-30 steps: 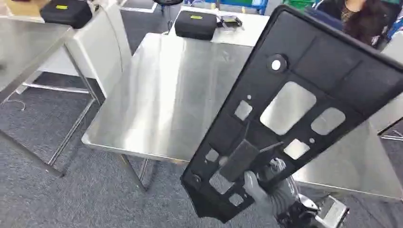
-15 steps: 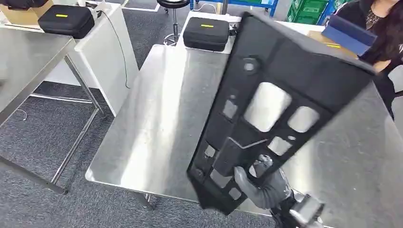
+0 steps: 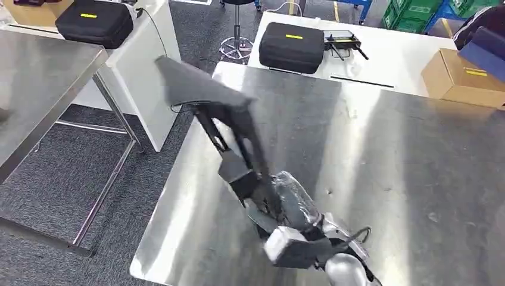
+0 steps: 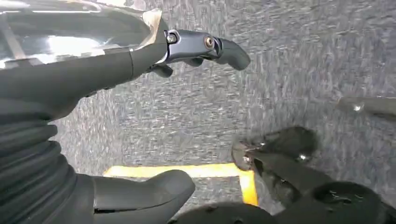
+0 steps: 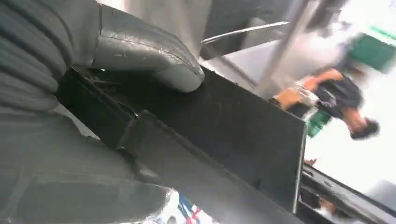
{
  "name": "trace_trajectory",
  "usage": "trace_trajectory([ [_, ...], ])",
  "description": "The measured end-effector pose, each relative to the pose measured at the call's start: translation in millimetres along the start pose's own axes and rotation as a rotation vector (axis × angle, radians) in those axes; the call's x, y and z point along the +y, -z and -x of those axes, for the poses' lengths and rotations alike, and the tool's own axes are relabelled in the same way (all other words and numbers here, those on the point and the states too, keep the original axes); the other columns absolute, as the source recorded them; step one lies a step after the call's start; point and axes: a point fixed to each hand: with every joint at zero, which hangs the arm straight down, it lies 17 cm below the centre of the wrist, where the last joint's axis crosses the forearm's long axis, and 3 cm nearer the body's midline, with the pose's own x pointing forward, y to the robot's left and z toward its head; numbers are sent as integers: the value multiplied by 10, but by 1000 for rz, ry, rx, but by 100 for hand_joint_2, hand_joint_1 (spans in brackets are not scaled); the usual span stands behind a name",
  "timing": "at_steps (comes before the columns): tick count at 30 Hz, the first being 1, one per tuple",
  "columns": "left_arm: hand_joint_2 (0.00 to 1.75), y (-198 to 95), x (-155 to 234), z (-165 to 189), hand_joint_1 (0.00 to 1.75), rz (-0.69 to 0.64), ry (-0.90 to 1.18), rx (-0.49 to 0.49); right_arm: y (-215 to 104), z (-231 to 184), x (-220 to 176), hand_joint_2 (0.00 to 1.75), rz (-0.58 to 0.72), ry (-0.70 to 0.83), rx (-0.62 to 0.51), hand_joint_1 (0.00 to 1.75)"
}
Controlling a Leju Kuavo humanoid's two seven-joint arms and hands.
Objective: Take the parts from the cabinet and place them on the table.
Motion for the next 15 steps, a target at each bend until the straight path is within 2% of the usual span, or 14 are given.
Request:
trace_trajectory([
  [6,175,6,-30,-17,0,12,3,4,515,28,557,175,-202,-108,-15,175],
  [15,175,14,-23,-14,0,-42,-12,19,809,59,984,175,-345,-157,-30,175],
])
